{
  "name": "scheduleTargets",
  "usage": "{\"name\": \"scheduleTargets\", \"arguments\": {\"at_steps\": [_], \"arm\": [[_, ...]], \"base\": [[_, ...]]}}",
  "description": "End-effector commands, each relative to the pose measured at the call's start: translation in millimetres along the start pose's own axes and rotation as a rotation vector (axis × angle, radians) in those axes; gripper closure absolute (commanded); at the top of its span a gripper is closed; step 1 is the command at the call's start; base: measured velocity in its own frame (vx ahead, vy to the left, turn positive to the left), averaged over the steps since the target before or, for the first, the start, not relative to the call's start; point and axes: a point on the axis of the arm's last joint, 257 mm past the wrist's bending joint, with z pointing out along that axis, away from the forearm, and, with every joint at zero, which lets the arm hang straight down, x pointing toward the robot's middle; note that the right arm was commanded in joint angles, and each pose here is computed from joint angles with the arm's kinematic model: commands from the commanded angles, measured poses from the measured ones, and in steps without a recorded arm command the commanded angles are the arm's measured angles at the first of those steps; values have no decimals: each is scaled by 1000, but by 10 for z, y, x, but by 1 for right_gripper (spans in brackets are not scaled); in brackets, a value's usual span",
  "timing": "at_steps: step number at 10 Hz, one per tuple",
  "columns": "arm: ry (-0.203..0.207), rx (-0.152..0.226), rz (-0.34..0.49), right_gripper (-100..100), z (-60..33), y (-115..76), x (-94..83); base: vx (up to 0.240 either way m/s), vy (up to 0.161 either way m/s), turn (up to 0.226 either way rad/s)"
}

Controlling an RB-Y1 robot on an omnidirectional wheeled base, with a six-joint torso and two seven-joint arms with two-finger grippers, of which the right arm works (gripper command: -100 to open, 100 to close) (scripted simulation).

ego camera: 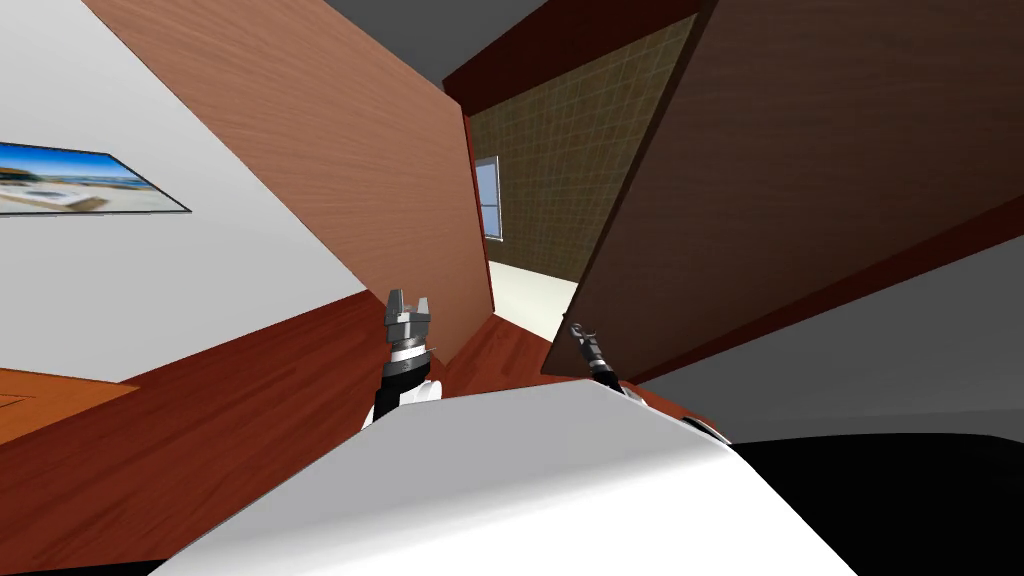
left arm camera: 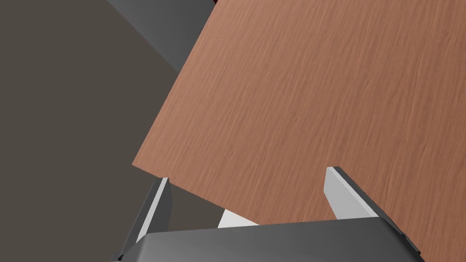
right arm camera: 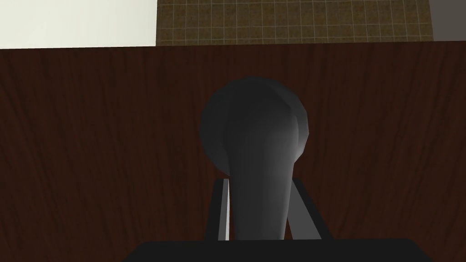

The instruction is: Pull the door open

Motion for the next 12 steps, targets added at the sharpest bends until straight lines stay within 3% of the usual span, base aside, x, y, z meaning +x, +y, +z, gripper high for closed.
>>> {"name": "scheduleTargets", "arguments": {"at_steps": [1,3,4,5,12], "arm": [[29,4,0,100,-126,-3,-17],[55,4,1,100,-203,3,-10],[50,7,2,100,-175,-17,15],[69,12,2,100,-309,-41,7],[134,4,1,100,-689,-3,-49]], "base": [[-251,-44,119],[-229,-26,79],[-91,-4,3],[-134,-34,155],[-168,-51,121]]}}
